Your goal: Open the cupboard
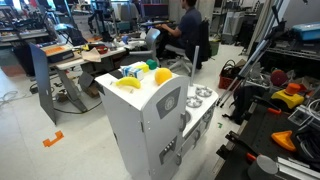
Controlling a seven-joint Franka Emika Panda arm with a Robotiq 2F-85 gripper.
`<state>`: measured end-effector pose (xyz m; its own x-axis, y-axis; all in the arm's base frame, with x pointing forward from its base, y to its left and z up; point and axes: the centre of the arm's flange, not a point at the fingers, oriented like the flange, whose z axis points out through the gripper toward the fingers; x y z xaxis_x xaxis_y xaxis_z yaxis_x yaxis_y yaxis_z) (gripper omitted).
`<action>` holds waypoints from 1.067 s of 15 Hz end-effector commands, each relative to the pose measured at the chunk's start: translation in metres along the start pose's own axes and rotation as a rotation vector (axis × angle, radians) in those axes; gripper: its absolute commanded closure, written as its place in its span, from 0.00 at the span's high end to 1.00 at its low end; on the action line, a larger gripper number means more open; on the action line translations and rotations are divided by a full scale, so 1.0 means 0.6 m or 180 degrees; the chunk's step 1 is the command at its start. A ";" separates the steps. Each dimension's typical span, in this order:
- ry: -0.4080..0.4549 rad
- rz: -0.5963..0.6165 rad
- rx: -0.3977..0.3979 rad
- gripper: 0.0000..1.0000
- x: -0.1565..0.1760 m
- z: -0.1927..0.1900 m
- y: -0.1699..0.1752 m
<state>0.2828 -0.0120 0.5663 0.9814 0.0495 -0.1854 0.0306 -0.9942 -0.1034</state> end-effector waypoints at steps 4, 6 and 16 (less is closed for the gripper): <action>-0.0056 0.0501 0.0162 1.00 0.158 0.039 0.021; -0.0023 0.0791 0.0323 1.00 0.235 0.069 0.021; -0.0103 0.2062 0.0298 1.00 0.536 0.234 -0.005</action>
<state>0.5247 0.0119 0.3861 0.8407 -0.4795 -0.2517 -0.5131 -0.8539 -0.0869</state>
